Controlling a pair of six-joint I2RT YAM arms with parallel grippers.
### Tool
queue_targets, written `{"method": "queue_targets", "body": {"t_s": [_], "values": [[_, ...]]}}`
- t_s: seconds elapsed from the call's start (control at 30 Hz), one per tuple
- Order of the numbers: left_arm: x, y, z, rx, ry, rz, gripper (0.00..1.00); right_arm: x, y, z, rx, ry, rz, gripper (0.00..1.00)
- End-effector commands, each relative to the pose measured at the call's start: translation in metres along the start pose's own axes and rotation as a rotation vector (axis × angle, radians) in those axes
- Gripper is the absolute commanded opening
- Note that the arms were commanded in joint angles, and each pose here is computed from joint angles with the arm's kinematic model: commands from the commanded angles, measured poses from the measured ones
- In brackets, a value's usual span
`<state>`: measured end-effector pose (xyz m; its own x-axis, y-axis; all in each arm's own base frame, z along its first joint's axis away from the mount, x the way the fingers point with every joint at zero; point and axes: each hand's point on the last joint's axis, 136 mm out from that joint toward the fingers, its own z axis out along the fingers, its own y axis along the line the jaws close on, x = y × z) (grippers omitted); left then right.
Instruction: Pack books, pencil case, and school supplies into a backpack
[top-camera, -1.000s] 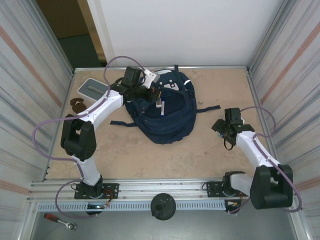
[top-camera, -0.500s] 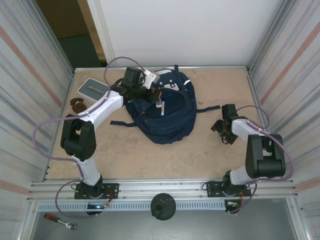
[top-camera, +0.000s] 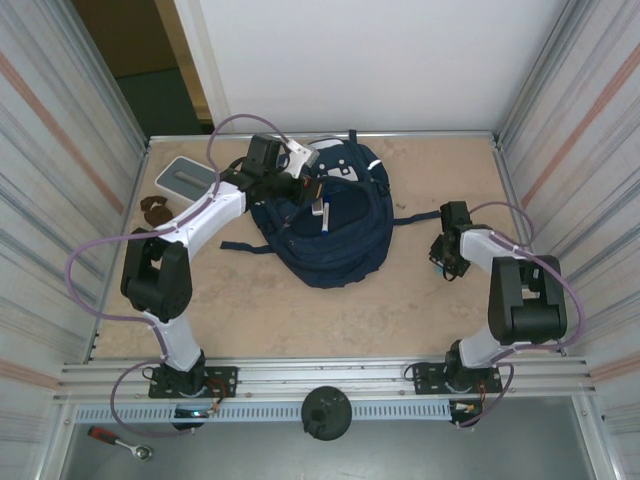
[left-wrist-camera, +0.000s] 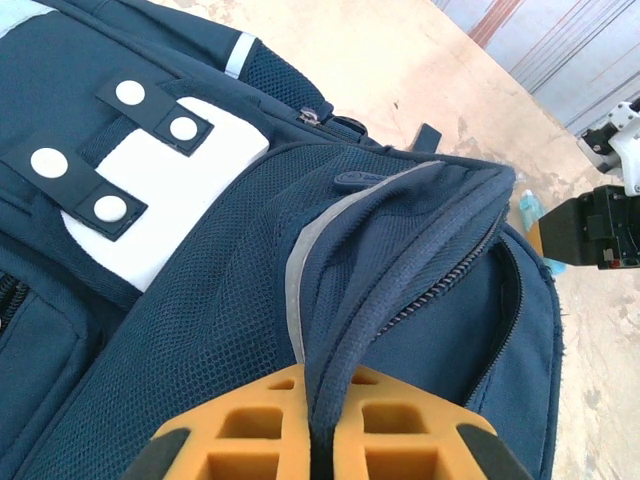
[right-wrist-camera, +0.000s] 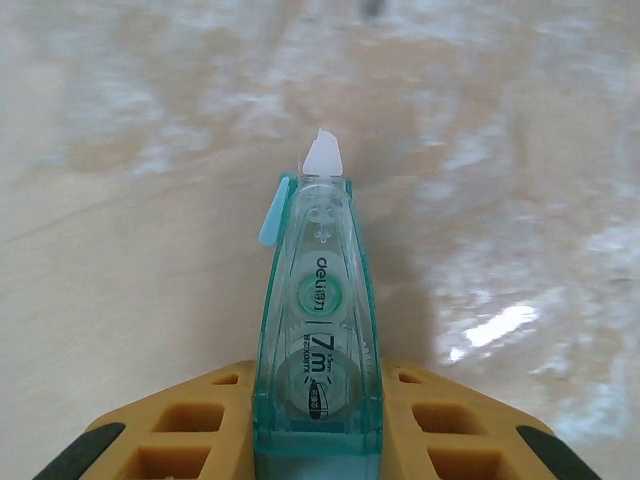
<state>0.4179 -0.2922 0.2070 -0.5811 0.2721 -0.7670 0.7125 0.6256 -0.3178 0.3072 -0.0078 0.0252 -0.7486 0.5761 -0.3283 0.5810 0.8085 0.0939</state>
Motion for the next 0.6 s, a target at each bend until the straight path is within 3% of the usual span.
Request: {"method": "queue_targets", "body": {"t_s": [0.0,0.2,0.3,0.43,0.57], "values": [[-0.022,-0.004,-0.022,-0.005,-0.079,0.029,0.00,-0.005,0.050,-0.046,-0.230,-0.103,-0.086,0.12],[-0.025,-0.005,-0.025,-0.009,-0.085,0.031,0.00,0.035,0.145,-0.149,-0.607,-0.169,-0.298,0.10],[-0.026,-0.005,-0.026,-0.010,-0.087,0.029,0.00,0.063,0.190,-0.178,-0.720,-0.132,-0.397,0.10],[-0.028,-0.007,-0.025,0.002,-0.089,0.019,0.00,0.103,0.245,-0.185,-0.788,-0.017,-0.510,0.10],[-0.027,-0.006,-0.023,0.005,-0.084,0.015,0.00,0.123,0.278,-0.168,-0.784,0.079,-0.524,0.10]]}}
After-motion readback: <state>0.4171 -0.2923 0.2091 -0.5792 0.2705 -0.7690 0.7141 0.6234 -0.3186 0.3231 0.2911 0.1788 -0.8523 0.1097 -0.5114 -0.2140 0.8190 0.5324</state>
